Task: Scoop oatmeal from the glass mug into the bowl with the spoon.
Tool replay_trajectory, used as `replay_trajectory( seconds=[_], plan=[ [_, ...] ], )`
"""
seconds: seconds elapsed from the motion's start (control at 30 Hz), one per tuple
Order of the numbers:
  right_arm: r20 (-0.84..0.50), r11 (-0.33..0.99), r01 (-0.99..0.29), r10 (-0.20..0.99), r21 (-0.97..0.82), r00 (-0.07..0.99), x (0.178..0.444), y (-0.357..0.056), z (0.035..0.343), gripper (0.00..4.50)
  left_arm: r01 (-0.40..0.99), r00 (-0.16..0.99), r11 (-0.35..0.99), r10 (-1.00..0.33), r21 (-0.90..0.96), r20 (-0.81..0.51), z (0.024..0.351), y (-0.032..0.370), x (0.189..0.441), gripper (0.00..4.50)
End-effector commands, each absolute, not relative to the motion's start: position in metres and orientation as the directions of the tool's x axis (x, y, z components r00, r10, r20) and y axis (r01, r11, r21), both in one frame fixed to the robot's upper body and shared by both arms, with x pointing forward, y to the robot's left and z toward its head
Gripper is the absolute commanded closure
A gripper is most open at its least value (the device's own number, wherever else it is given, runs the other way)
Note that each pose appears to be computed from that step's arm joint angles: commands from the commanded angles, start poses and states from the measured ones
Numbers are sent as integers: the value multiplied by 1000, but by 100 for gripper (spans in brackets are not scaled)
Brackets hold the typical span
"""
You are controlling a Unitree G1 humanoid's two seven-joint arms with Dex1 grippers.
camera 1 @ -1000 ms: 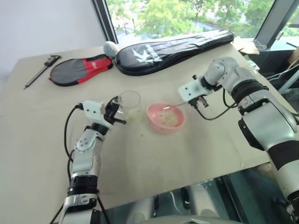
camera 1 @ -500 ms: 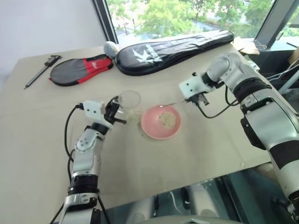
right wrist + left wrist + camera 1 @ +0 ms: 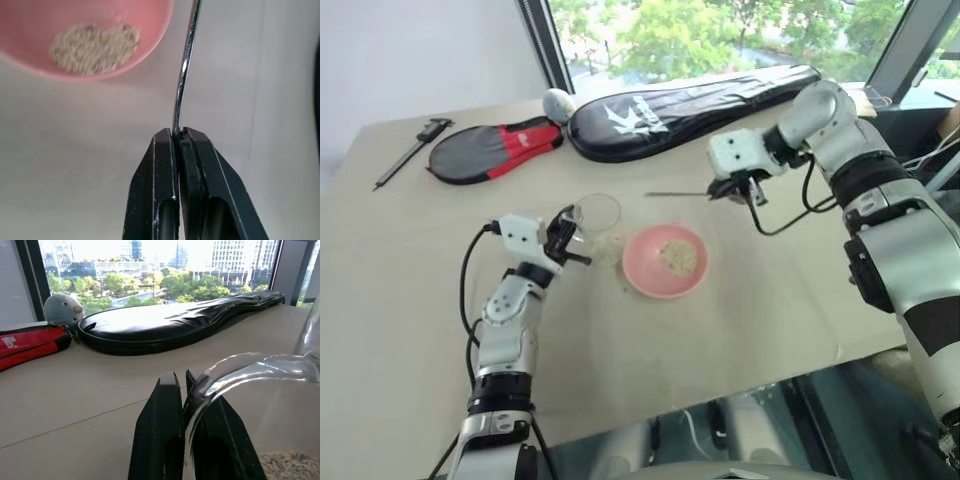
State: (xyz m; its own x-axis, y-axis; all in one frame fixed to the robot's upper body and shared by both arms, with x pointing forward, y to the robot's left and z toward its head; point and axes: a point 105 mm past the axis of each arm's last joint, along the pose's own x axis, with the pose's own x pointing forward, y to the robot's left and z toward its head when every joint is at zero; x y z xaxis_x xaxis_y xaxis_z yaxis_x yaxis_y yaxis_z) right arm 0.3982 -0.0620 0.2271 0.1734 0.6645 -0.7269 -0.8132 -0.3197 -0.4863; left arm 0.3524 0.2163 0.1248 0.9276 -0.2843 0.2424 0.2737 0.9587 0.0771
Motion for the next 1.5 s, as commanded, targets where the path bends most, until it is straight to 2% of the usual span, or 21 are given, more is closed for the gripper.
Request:
replay_trajectory(
  seconds=[0.03,0.17,0.37,0.57,0.7,0.87,1.0,1.17,1.5],
  plan=[
    [-600,-245,-823,788,-512,138,392,-50,268,441,269,952,960,-277,80,127,93,219,349,450],
    [-404,-54,-874,899,-482,167,398,-44,290,441,264,953,961,-273,80,130,93,219,349,450],
    [-72,154,-909,978,-387,196,401,-25,334,441,251,957,965,-260,81,126,90,222,345,450],
    [193,202,-959,967,-198,164,395,3,365,441,230,963,970,-239,82,122,87,225,343,450],
    [317,113,-993,944,-33,97,381,30,377,441,201,970,977,-208,67,123,84,229,340,450],
    [304,60,-998,951,5,59,364,64,346,441,153,978,988,-156,32,137,82,236,338,450],
    [270,90,-996,959,2,88,355,83,313,441,139,982,990,-140,18,130,78,238,333,450],
    [210,135,-989,970,-58,120,351,89,280,441,123,984,992,-124,11,128,77,241,329,450],
    [186,212,-962,966,-175,179,353,91,262,441,122,985,992,-122,8,121,76,242,327,450]
  ],
)
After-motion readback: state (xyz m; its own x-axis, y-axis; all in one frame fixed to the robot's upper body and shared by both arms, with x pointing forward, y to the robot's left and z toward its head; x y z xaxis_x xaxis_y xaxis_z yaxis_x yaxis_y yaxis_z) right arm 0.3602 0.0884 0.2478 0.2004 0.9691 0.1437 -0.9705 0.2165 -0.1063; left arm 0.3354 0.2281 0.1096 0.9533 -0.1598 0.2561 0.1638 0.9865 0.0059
